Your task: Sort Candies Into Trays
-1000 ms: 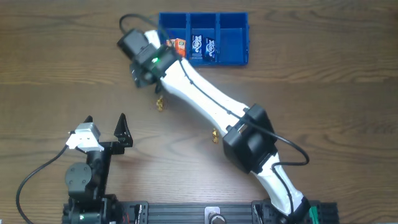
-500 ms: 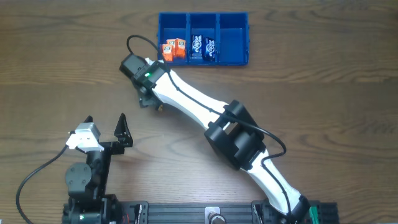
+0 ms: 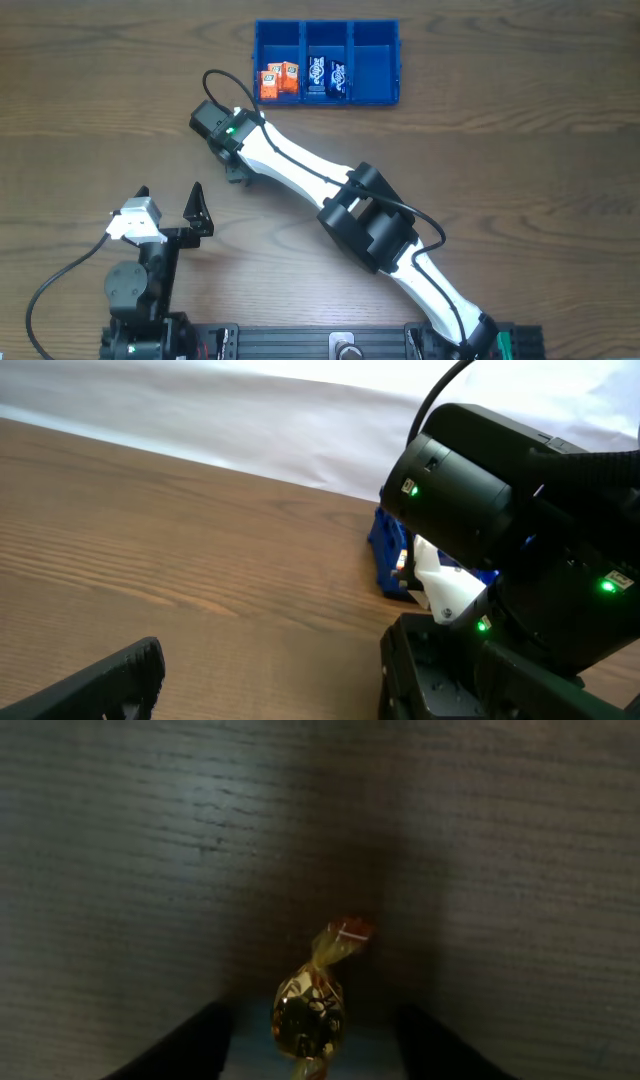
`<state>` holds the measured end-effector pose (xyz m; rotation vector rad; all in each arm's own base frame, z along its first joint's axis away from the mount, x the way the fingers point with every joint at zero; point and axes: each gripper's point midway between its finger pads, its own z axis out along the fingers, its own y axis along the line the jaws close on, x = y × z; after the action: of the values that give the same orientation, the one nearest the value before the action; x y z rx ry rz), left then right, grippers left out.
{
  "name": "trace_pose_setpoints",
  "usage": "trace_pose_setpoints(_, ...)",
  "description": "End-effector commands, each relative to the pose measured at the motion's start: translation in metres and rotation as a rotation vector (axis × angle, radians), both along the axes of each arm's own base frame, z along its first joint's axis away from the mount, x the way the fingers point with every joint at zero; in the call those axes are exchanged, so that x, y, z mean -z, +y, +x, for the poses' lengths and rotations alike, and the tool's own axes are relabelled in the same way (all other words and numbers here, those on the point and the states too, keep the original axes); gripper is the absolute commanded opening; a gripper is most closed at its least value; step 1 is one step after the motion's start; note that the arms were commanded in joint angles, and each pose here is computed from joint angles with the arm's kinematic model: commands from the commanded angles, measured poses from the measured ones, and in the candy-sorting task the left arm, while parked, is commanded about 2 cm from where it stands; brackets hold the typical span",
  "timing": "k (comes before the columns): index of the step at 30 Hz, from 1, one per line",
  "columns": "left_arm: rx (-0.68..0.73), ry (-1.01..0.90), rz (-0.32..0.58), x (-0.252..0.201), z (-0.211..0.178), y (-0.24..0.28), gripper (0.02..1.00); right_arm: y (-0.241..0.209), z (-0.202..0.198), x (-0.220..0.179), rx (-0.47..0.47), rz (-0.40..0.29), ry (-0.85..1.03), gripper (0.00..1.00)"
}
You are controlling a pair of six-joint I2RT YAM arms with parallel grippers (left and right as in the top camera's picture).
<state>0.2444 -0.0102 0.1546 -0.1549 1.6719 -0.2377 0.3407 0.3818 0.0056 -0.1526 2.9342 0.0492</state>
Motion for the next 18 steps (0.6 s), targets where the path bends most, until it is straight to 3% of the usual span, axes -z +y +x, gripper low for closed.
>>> trace_pose_setpoints(1, 0.017, 0.044, 0.014, 0.0159, -0.0008, -0.0022, 0.998, -0.0032, 0.0036, 0.0041, 0.019, -0.004, -0.003, 0.395)
trace_pose_setpoints(5, 0.017, 0.044, 0.014, 0.0159, -0.0008, -0.0022, 0.998, -0.0034, 0.0062, 0.0039, 0.026, -0.001, -0.010, 0.259)
trace_pose_setpoints(18, 0.017, 0.044, 0.014, 0.0159, -0.0008, -0.0022, 0.998, -0.0017, 0.0083, 0.0034, 0.026, 0.005, -0.019, 0.191)
